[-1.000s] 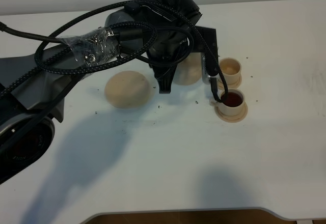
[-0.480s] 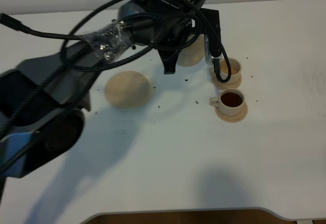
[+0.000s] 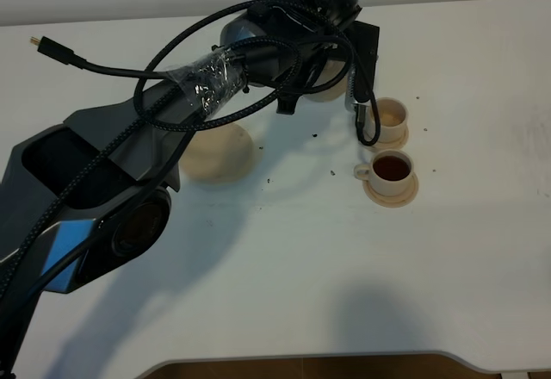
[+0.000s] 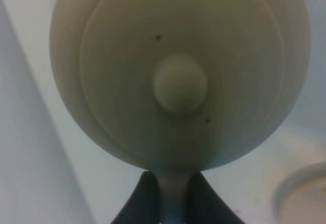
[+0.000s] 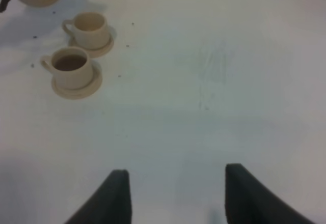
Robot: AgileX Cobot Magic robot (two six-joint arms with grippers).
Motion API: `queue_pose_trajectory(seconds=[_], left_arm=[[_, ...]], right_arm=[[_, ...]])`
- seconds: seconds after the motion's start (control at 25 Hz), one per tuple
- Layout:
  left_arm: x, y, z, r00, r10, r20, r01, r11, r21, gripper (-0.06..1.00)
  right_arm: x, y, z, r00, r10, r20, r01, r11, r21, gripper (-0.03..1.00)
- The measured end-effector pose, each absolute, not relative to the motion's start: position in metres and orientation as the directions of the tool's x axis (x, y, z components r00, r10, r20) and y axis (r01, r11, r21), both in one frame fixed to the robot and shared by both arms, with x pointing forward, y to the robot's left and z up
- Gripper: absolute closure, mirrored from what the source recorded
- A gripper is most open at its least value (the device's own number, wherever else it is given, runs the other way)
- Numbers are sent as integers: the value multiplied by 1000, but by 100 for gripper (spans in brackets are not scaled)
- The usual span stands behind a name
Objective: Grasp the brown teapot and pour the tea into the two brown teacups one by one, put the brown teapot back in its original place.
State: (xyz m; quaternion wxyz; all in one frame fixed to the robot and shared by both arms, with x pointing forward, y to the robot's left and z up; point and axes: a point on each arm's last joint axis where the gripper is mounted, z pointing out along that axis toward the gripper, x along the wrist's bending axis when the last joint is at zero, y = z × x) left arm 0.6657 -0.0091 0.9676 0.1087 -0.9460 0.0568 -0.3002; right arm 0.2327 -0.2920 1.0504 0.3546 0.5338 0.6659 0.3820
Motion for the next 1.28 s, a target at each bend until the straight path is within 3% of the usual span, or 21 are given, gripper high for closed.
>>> queue_pose_trajectory(seconds=[0.36,1.28], left_arm=[[661,-33,953,723,-337,603,-141,-927,-349,84],[651,-55,952,599,-553,579,-272,-820,-503,84]], right_arm=[[233,-292,1050,-179,982,-64,440,138,887,53],[233,-292,1050,-179,982,-64,440,138,887,53]])
